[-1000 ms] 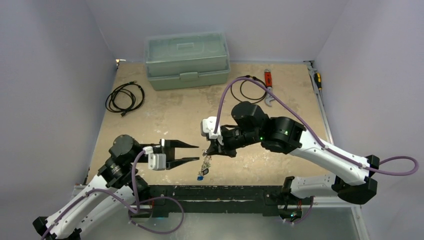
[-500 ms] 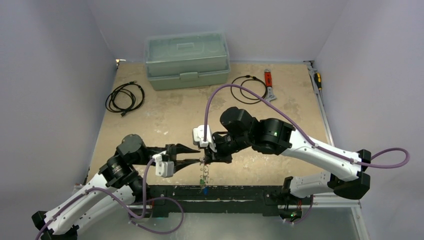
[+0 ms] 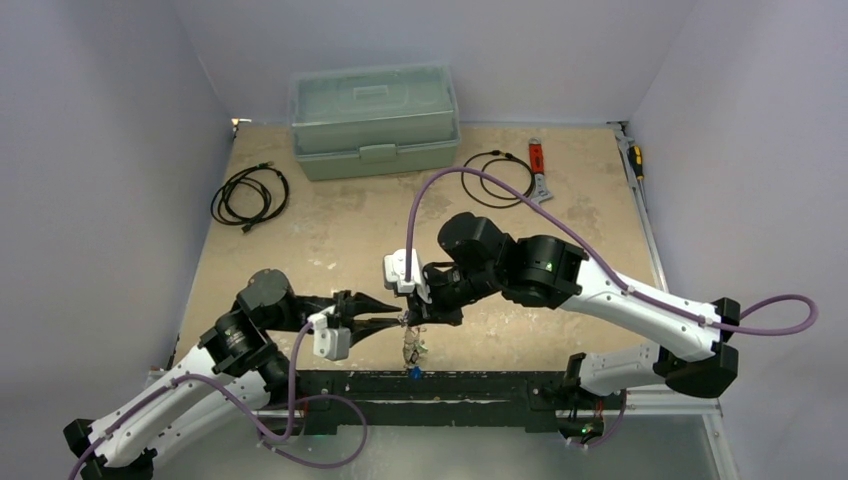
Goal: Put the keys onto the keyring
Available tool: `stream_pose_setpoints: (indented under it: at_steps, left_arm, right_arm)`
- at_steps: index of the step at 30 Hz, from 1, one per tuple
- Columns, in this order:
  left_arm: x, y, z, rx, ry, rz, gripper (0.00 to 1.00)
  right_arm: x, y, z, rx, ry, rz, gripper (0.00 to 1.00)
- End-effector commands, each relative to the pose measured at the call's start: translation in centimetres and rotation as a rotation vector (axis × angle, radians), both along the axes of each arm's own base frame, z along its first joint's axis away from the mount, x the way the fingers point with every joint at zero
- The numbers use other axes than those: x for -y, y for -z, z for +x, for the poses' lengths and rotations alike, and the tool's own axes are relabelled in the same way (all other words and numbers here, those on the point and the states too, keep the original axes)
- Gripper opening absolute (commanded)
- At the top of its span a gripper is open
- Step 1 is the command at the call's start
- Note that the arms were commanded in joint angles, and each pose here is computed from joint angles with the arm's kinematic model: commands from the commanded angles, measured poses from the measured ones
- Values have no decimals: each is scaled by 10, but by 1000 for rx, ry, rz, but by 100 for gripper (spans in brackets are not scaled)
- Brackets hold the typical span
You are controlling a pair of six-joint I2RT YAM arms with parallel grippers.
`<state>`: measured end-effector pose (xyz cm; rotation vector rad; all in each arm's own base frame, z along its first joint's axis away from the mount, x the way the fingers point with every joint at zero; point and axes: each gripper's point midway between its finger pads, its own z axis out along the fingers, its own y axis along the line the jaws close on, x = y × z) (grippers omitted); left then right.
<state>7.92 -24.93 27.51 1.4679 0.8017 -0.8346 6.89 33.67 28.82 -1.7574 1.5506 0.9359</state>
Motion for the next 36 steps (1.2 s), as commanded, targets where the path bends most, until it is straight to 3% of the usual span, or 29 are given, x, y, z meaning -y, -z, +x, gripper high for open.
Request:
stream_pose_setpoints:
  at_steps: [1, 11, 18, 21, 36]
  left_arm:
    - [2, -1, -5, 23, 34, -17, 20]
    - [1, -1, -8, 28, 43, -35, 19]
    - [0, -3, -11, 35, 54, -44, 0]
    - [-2, -6, -13, 45, 54, -57, 0]
    - [-9, -22, -6, 24, -25, -117, 0]
  right_arm:
    - [-9, -24, -2, 16, -30, 70, 0]
    - [-13, -26, -1, 20, -32, 76, 0]
    - [-16, -29, 1, 25, -24, 89, 0]
    - [-16, -32, 3, 34, -14, 101, 0]
    - [-21, -88, 8, 69, 87, 486, 0]
